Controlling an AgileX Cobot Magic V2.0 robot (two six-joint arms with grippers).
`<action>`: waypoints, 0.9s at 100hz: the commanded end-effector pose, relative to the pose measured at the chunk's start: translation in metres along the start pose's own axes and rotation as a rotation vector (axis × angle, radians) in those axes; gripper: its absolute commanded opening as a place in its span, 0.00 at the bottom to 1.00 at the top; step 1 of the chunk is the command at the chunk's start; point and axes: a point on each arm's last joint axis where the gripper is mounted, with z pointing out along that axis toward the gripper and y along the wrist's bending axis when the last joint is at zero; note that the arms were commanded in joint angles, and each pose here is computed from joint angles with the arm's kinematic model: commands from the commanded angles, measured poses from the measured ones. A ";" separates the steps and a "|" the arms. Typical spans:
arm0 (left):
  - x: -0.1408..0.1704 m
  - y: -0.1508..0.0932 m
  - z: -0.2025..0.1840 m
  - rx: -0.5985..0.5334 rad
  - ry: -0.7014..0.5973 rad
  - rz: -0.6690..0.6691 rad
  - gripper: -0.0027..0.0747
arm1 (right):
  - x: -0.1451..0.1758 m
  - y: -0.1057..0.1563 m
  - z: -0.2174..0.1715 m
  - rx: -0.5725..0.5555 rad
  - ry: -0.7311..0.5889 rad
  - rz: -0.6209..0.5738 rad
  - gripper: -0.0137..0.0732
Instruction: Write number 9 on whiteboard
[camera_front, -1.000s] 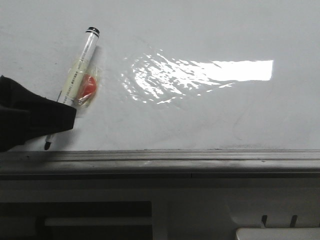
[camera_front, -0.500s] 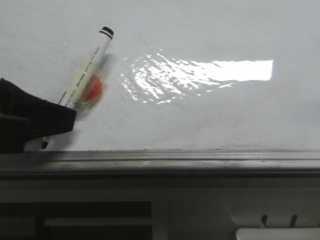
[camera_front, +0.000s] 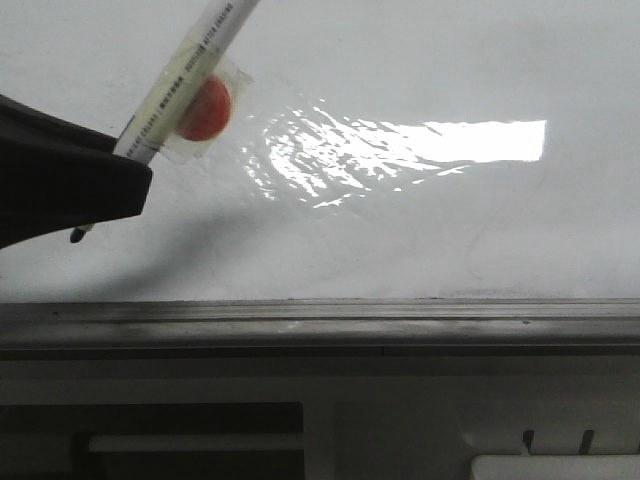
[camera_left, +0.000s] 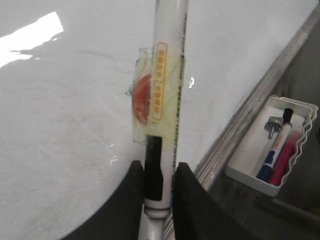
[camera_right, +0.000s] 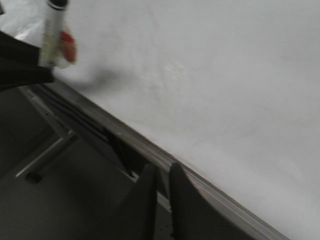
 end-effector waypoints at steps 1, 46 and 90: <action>-0.017 -0.002 -0.002 0.031 -0.103 0.074 0.01 | -0.029 0.014 0.006 -0.073 -0.090 -0.056 0.46; -0.019 -0.009 -0.002 0.102 -0.137 0.230 0.01 | -0.074 0.040 0.056 -0.151 -0.005 -0.071 0.69; -0.019 -0.010 -0.002 0.102 -0.139 0.230 0.01 | -0.085 0.051 0.088 -0.168 0.056 -0.070 0.62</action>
